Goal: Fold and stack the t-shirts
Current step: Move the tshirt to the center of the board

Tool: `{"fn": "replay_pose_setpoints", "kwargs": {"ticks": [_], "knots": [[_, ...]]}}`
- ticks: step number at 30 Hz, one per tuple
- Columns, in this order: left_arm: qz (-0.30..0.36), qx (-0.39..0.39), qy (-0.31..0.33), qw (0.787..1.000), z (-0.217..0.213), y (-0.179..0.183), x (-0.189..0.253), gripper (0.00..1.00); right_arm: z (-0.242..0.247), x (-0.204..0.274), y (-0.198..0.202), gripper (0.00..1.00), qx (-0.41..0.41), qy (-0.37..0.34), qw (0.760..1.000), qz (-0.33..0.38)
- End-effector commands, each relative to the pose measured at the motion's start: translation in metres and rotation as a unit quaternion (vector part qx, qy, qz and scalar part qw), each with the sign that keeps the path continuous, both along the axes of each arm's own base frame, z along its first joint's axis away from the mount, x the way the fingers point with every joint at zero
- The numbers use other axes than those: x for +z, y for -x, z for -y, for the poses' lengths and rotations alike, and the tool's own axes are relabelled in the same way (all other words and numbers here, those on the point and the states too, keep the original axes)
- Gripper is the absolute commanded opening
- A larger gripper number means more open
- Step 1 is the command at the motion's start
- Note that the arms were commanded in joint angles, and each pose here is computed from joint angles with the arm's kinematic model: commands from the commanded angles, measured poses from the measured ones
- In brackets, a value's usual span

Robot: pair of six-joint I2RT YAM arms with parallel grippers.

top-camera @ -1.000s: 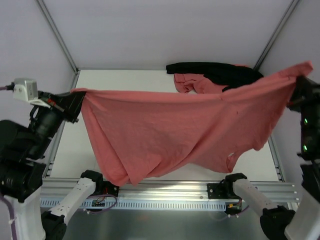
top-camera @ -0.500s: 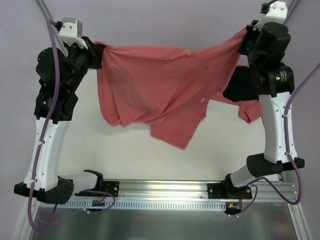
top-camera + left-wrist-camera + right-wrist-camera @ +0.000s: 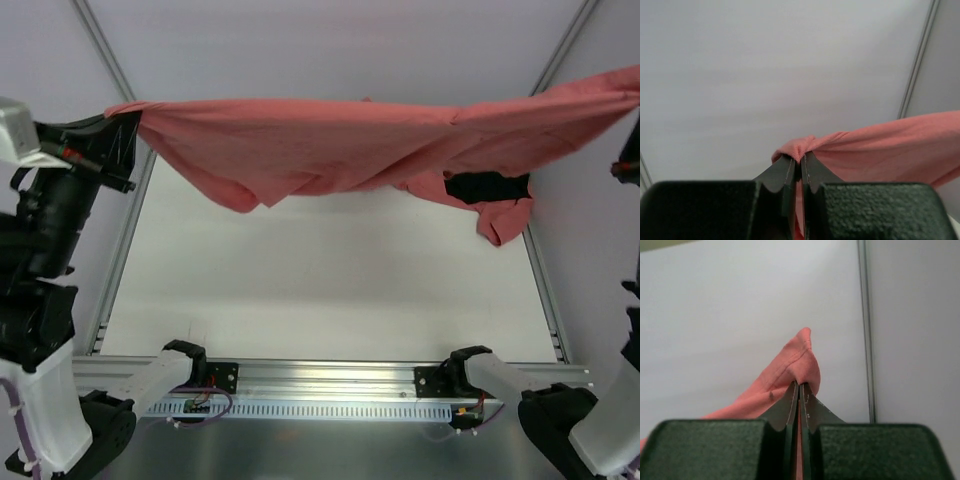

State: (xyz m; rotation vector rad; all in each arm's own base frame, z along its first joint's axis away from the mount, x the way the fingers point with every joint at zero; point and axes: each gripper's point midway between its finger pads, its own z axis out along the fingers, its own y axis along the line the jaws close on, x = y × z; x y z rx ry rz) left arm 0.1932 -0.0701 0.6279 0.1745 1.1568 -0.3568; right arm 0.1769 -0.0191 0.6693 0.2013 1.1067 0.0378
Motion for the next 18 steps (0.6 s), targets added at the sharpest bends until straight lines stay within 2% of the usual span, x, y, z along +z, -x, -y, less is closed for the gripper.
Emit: {"fn": "replay_pose_setpoints", "kwargs": {"ticks": [1, 5, 10, 14, 18], "knots": [[0.012, 0.008, 0.011, 1.000, -0.011, 0.029, 0.006, 0.00, 0.012, -0.002, 0.014, 0.00, -0.027, 0.006, 1.000, 0.003], [0.008, 0.012, 0.021, 1.000, -0.017, 0.045, 0.004, 0.00, 0.020, -0.001, 0.038, 0.00, -0.032, 0.001, 0.999, 0.011], [0.007, 0.017, 0.029, 0.999, -0.021, 0.051, 0.002, 0.00, 0.022, -0.006, 0.041, 0.00, -0.037, 0.003, 0.999, 0.002], [-0.014, 0.024, 0.023, 0.999, -0.019, 0.036, -0.012, 0.00, 0.018, -0.017, 0.022, 0.00, -0.039, 0.009, 0.999, -0.026], [-0.054, 0.024, 0.019, 0.998, -0.012, 0.005, -0.051, 0.00, 0.008, -0.060, -0.026, 0.00, -0.041, 0.027, 0.994, -0.100]]}}
